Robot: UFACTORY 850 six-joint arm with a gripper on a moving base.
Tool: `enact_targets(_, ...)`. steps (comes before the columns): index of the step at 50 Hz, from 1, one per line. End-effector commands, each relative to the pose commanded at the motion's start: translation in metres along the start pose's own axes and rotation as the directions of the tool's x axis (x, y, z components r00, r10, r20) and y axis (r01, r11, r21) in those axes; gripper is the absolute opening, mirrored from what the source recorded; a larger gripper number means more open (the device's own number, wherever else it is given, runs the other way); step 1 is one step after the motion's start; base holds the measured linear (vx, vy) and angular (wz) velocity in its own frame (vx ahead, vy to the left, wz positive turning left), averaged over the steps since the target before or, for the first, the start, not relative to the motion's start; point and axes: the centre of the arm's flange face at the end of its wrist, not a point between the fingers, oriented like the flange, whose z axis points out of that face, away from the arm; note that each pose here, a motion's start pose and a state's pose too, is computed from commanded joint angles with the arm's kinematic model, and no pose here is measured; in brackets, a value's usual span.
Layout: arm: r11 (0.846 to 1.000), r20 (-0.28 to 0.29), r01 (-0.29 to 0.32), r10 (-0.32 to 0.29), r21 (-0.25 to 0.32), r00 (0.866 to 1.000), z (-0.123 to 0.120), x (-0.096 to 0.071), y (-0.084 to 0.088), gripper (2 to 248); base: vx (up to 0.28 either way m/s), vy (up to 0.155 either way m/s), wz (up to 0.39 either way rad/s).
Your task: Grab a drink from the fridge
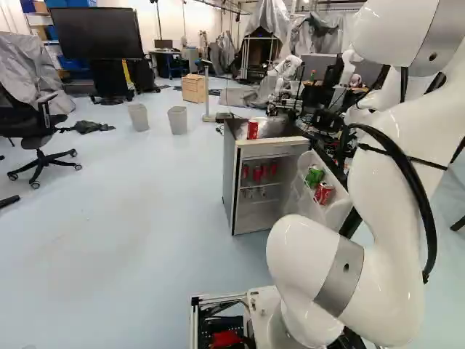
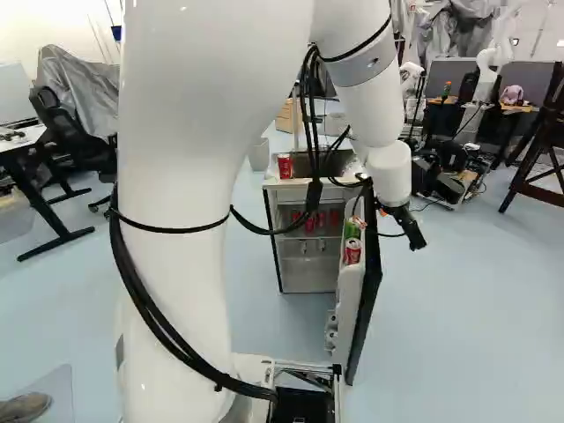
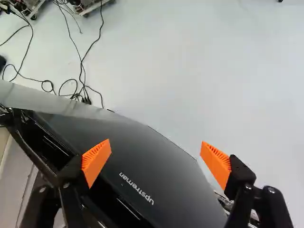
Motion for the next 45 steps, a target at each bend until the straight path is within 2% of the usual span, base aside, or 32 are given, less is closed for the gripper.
enact_targets(26, 1.000, 0.043, -0.005, 0.005, 0.002, 0.999, -0.003, -0.006, 0.003, 247, 0.000, 0.000, 0.000)
enact_targets(45, 1.000, 0.061, -0.008, 0.008, -0.001, 0.998, -0.011, -0.019, 0.009, 247, 0.000, 0.000, 0.000)
